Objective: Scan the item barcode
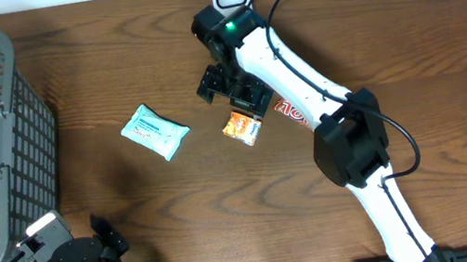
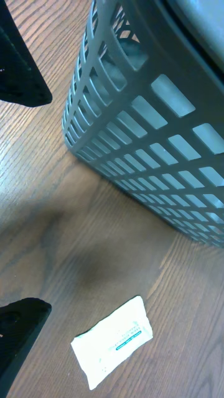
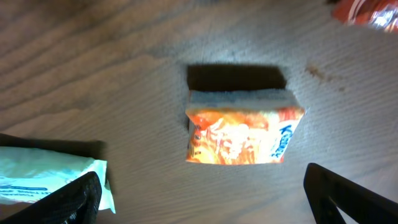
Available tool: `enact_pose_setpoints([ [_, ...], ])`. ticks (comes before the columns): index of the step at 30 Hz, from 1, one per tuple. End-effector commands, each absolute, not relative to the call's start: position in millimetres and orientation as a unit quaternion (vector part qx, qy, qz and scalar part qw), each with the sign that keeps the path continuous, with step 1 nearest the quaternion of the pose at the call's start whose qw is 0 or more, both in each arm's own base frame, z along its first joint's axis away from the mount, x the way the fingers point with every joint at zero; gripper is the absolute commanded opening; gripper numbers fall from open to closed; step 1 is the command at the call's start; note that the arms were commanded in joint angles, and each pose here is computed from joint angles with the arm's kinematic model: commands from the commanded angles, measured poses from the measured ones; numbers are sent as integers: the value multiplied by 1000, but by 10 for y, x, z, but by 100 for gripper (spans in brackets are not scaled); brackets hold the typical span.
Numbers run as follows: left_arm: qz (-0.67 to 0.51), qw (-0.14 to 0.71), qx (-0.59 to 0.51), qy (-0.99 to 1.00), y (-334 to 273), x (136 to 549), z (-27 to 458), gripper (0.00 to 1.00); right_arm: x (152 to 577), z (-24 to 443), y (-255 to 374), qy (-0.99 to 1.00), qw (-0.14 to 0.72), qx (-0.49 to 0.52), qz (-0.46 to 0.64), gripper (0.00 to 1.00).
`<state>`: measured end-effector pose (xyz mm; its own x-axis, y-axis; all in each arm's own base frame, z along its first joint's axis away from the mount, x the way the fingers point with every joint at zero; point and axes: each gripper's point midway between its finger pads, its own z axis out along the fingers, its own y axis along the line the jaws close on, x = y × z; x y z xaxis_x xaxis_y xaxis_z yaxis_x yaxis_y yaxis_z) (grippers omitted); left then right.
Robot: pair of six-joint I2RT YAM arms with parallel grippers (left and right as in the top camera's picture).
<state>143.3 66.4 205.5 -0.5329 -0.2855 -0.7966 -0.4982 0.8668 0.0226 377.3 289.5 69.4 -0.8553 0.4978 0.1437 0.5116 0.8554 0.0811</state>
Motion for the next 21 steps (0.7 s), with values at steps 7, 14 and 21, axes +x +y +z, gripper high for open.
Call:
enact_pose_setpoints([
  [7, 127, 427, -231, 865, 681, 1422, 2061, 98, 3681, 666, 2713, -962, 29, -272, 11, 99],
  [14, 127, 427, -231, 865, 681, 1422, 2061, 98, 3637, 610, 2645, -961, 36, -274, 26, 99],
  [21, 127, 427, -231, 865, 681, 1422, 2061, 98, 3520, 259, 2622, -958, 65, -276, 32, 99],
])
